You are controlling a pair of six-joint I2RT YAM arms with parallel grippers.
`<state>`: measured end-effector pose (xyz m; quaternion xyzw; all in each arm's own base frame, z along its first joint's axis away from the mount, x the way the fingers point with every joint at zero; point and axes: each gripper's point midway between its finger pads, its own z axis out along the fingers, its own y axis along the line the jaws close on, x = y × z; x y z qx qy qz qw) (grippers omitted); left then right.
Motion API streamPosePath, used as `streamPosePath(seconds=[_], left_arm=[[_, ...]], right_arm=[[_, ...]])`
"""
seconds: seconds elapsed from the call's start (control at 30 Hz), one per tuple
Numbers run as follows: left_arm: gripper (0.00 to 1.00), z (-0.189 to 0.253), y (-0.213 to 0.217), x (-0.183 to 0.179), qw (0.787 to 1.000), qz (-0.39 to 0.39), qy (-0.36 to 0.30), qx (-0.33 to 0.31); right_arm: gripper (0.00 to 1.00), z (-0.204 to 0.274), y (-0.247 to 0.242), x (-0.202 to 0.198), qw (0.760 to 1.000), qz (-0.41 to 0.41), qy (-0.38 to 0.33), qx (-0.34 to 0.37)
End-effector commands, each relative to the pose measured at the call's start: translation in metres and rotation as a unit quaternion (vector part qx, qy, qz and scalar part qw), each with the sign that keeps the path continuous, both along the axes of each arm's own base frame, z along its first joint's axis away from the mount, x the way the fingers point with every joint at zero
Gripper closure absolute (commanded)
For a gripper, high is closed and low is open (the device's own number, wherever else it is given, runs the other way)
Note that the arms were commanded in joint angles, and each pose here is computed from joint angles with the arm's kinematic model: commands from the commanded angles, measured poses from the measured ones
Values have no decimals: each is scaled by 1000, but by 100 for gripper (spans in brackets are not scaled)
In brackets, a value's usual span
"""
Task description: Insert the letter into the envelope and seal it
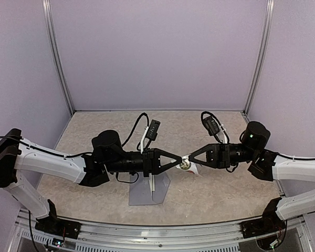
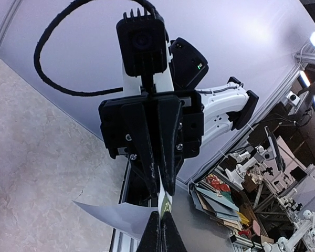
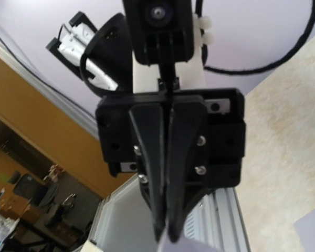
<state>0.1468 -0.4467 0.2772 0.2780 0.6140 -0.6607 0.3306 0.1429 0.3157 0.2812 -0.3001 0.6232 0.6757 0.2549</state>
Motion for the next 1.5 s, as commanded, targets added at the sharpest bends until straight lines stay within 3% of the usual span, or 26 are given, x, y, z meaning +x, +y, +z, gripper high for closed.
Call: streamPosePath(seconds=[0.0, 0.17, 0.43, 1.47], left_arm=[[100, -7, -5, -15, 998, -47, -30, 31], [100, -11, -4, -16, 996, -48, -52, 62], [100, -3, -3, -16, 995, -45, -64, 60], [100, 12, -3, -10, 997, -18, -74, 28]], right_arm=[[92, 5, 2, -12, 999, 47, 1, -4], [93, 3, 1, -22, 997, 80, 4, -17], [100, -8, 1, -24, 995, 85, 15, -41], [100, -25, 12, -35, 992, 108, 27, -50]])
